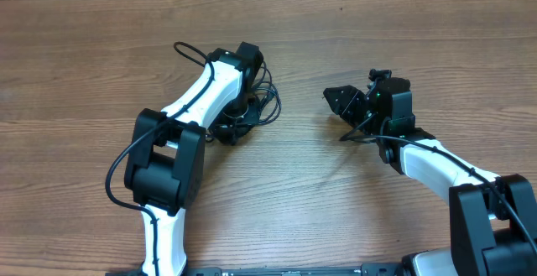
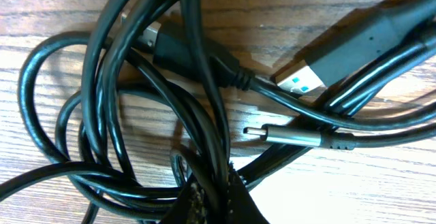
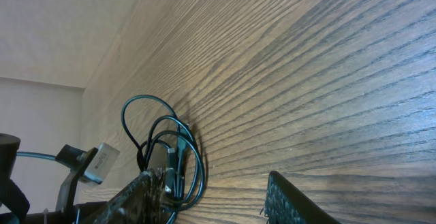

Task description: Untangle cables

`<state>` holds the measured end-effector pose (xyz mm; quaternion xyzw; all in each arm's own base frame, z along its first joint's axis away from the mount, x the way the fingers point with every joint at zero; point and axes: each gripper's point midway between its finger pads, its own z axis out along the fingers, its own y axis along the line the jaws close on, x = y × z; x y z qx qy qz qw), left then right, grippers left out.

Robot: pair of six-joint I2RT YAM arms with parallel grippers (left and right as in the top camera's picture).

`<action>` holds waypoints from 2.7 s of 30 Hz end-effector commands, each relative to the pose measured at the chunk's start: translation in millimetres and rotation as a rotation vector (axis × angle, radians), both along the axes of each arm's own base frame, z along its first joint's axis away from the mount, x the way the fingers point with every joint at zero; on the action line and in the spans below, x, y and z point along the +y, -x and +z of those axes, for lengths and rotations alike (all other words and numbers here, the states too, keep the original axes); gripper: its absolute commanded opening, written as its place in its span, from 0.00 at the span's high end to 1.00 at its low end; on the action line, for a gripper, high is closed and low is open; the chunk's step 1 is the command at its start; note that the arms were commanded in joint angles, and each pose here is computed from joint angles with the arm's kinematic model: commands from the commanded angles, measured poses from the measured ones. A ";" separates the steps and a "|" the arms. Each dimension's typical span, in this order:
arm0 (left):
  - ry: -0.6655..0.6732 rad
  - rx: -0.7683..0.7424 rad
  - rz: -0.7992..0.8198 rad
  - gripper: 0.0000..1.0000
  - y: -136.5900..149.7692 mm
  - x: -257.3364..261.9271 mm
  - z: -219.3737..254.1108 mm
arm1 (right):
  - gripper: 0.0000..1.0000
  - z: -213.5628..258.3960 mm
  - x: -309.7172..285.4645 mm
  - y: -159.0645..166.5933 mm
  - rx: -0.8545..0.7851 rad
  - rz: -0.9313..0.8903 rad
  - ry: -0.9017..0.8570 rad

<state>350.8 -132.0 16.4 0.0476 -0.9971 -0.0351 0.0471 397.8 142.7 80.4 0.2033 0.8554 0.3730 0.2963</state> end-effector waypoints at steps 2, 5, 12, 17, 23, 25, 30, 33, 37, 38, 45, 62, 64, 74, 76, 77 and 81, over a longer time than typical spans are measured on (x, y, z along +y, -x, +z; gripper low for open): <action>0.090 -0.002 -0.052 0.96 -1.7 -13.7 11.3 | 0.53 8.5 1.1 -8.3 -0.027 -0.004 0.002; 0.218 -0.011 -0.124 0.96 -8.8 -33.6 24.7 | 0.53 8.5 1.2 -8.2 -0.026 -0.004 0.001; 0.578 -0.068 -0.279 0.96 -25.5 -82.0 71.5 | 0.49 13.6 12.0 -3.3 -0.026 0.053 -0.047; 0.664 -0.083 -0.273 0.96 -30.3 -89.9 81.3 | 0.60 15.5 25.4 8.5 0.070 0.074 -0.175; 0.768 -0.096 -0.281 0.96 -32.0 -104.4 91.9 | 0.67 3.4 30.5 21.8 0.195 0.046 -0.220; 0.794 -0.106 -0.288 0.96 -33.6 -108.2 94.9 | 0.66 3.8 36.8 24.9 0.199 0.063 -0.224; 0.914 -0.129 -0.392 0.96 -28.4 -121.6 108.5 | 0.66 3.7 59.9 36.9 0.220 0.112 -0.230; 0.992 -0.142 -0.505 0.96 -18.3 -127.2 117.1 | 0.67 4.5 71.5 41.9 0.224 0.130 -0.232; 1.012 -0.150 -0.637 0.96 -5.6 -124.6 117.7 | 0.67 13.1 77.3 35.9 0.200 0.107 -0.264; 1.013 -0.150 -0.658 0.96 -3.3 -123.9 117.6 | 0.67 17.7 78.8 33.1 0.187 0.103 -0.281; 1.102 -0.196 -0.734 0.96 -0.2 -131.7 129.1 | 0.70 27.4 80.9 27.1 0.186 0.071 -0.341; 0.943 -0.235 -0.807 0.96 -13.7 -118.4 108.7 | 0.96 35.5 74.5 19.8 0.158 0.058 -0.362; 0.831 -0.215 -0.779 0.96 -20.1 -104.6 95.8 | 0.96 41.6 70.1 20.1 0.160 0.080 -0.390; 0.468 -0.207 -0.527 0.96 -56.7 -41.7 60.5 | 0.96 61.0 41.2 23.6 0.186 0.137 -0.485; 0.393 -0.210 -0.453 0.96 -62.5 -28.2 50.0 | 0.96 56.3 40.1 25.9 0.209 0.130 -0.480; 0.366 -0.212 -0.420 0.96 -64.4 -23.0 45.0 | 0.96 55.6 40.1 26.4 0.203 0.137 -0.471; 0.269 -0.216 -0.330 0.96 -68.4 -5.5 31.6 | 0.96 53.2 39.6 27.8 0.207 0.140 -0.462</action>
